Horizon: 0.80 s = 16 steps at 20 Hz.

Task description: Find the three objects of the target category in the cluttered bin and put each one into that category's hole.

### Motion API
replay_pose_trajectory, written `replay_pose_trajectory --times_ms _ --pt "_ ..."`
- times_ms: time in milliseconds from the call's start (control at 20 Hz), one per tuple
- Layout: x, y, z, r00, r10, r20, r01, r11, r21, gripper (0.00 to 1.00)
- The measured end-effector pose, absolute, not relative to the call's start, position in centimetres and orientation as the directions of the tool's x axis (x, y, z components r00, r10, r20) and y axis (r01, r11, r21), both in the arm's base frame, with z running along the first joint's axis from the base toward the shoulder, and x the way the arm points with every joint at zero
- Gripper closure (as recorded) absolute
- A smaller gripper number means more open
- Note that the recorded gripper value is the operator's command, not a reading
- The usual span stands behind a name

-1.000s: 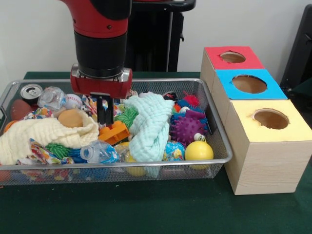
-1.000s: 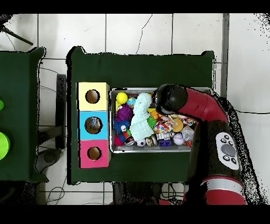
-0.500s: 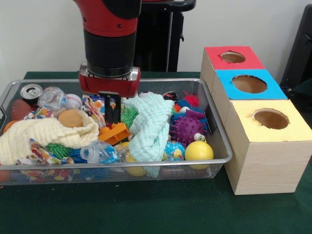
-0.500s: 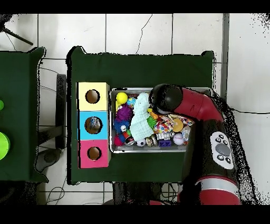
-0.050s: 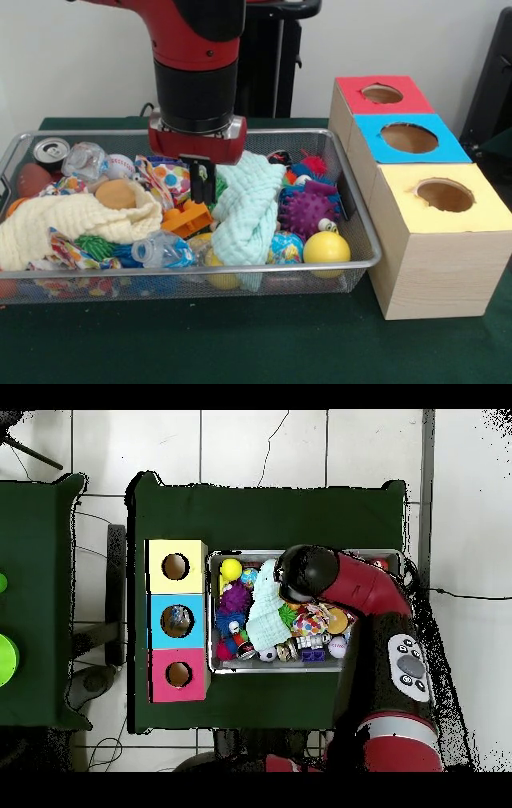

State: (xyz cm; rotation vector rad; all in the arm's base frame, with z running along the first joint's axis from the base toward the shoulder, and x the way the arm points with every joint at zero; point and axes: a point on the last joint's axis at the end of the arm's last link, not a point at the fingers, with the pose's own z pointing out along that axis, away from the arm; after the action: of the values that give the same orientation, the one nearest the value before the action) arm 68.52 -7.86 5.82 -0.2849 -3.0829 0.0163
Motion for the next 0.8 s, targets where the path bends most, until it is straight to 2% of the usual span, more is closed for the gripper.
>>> replay_pose_trajectory --times_ms 450,800 --pt "68.1 -6.4 4.4 -0.981 0.185 0.066 0.184 0.983 -0.021 1.00" --pt "68.7 -6.3 4.5 -0.982 0.179 0.056 0.178 0.984 -0.018 1.00"
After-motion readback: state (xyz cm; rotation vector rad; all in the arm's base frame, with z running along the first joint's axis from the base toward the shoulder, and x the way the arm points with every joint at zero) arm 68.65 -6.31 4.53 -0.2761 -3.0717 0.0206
